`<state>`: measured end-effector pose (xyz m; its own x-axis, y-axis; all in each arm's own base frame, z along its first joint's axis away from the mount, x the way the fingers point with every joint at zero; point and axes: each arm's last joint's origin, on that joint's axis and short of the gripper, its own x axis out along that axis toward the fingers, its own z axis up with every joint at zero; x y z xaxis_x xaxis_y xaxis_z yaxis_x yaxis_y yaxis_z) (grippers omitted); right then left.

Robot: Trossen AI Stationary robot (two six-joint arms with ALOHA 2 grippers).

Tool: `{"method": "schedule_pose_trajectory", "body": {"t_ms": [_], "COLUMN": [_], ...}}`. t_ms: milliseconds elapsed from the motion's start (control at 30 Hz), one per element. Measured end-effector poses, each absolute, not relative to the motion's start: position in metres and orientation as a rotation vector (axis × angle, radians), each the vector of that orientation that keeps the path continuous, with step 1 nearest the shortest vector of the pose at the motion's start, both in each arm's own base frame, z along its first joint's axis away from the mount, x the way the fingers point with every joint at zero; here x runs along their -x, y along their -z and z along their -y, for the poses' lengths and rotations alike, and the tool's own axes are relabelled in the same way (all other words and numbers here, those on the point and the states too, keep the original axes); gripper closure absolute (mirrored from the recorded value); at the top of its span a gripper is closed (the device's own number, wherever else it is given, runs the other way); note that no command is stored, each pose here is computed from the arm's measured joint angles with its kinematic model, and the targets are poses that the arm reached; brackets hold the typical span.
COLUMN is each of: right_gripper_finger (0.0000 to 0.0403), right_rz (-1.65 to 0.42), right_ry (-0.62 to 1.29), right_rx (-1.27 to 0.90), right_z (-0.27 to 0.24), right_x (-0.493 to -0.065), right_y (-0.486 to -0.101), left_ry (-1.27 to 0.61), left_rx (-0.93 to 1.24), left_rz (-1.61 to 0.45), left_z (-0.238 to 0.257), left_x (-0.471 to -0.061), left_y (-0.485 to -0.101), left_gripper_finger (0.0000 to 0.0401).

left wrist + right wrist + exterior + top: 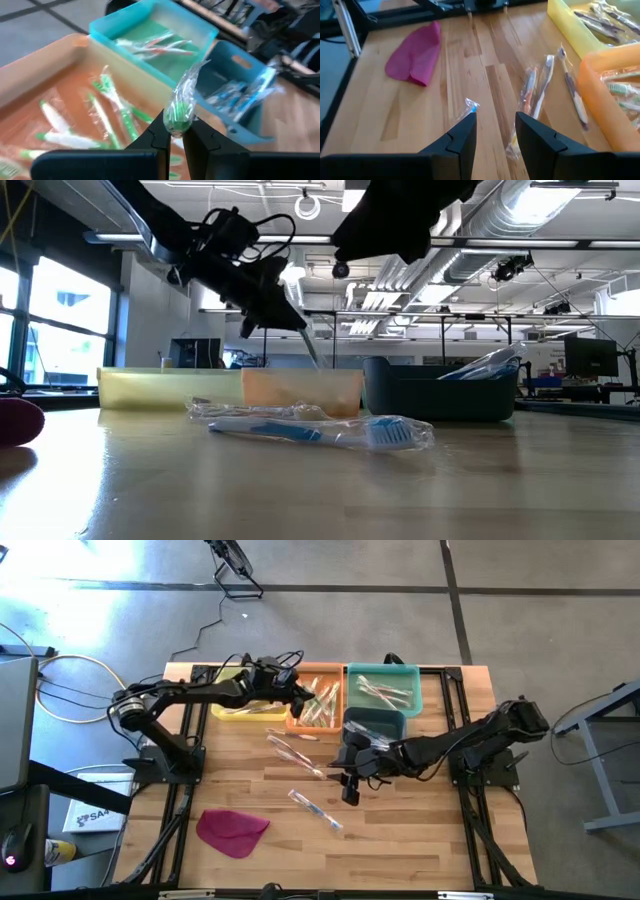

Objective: Pick & Place Toothbrushes
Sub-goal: Put the green toothbrush into the orange bin

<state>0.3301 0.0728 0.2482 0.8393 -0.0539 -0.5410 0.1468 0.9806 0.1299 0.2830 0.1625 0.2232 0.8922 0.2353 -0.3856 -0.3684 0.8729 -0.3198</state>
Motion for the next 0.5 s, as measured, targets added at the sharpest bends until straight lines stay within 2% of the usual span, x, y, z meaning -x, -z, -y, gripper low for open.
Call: {"method": "schedule_pose_trajectory", "body": {"t_ms": [367, 500], "right_gripper_finger": [0.0275, 0.0275], "right_rz": [-0.583, -0.586], "right_ry": [0.117, 0.118], "right_rx": [-0.185, -0.184], "right_z": [-0.0731, -0.0732], "right_x": [-0.3319, -0.3321], "right_y": [-0.243, -0.242], "left_ry": [-0.347, -0.383], "left_rx": [0.416, 0.424], "left_rz": [-0.398, -0.392], "left_z": [-0.1636, -0.1645], "left_x": [-0.2842, -0.284], "left_y": [-0.2128, -0.2129], "left_gripper_finger": [0.0376, 0.0352]}}
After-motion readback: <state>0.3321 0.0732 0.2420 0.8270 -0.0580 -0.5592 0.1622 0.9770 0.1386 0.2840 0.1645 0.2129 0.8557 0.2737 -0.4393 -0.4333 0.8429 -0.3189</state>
